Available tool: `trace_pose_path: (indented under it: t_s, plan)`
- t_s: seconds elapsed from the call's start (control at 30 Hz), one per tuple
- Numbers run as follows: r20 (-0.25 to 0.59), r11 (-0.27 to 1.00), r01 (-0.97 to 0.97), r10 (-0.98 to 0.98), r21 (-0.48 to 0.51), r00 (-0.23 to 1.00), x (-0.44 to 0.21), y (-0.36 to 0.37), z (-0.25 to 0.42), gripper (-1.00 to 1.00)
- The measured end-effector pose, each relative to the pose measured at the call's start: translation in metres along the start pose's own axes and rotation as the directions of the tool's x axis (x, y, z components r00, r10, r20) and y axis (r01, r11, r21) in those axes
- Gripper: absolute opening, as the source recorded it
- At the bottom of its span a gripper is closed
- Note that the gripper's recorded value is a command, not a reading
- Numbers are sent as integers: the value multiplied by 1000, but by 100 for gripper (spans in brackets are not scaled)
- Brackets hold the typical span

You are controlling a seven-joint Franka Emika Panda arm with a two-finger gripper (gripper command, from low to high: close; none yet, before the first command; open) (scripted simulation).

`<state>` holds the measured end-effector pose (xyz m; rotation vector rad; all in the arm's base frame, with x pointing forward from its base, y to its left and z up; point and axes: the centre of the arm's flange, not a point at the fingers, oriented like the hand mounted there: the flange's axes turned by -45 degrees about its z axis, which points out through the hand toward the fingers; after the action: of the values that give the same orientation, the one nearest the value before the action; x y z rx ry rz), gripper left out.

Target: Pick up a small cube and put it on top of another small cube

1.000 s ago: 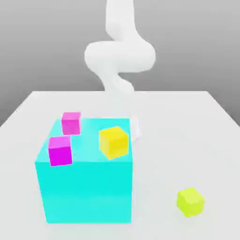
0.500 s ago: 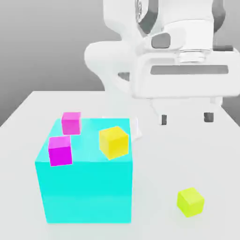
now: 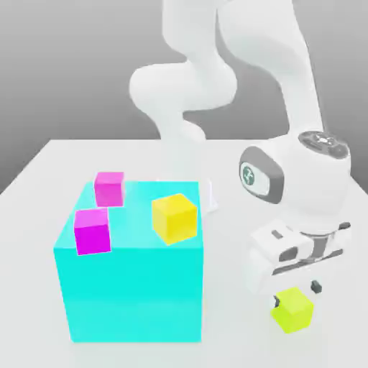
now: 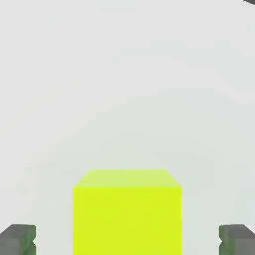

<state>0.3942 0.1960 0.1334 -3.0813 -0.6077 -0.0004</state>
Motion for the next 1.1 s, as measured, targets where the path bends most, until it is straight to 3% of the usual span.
trace_pose_path:
  t_s: [0.23, 0.5, 0.67, 0.93, 1.0, 1.1]
  plan:
    - [-1, 1000, 0, 0, 0, 1000, 0, 0, 0, -100]
    - [-7, 1000, -21, 21, 10, 1000, 8, 10, -79, -100]
    - [-25, 951, -310, 310, 4, 950, 20, 143, -150, -100]
    - [-21, 744, -667, 668, 17, 744, -55, 310, -276, -100]
    - [-12, 693, -720, 721, 23, 693, -85, 334, -304, -100]
    - [-1, 724, -690, 690, 7, 724, -84, 322, -294, -100]
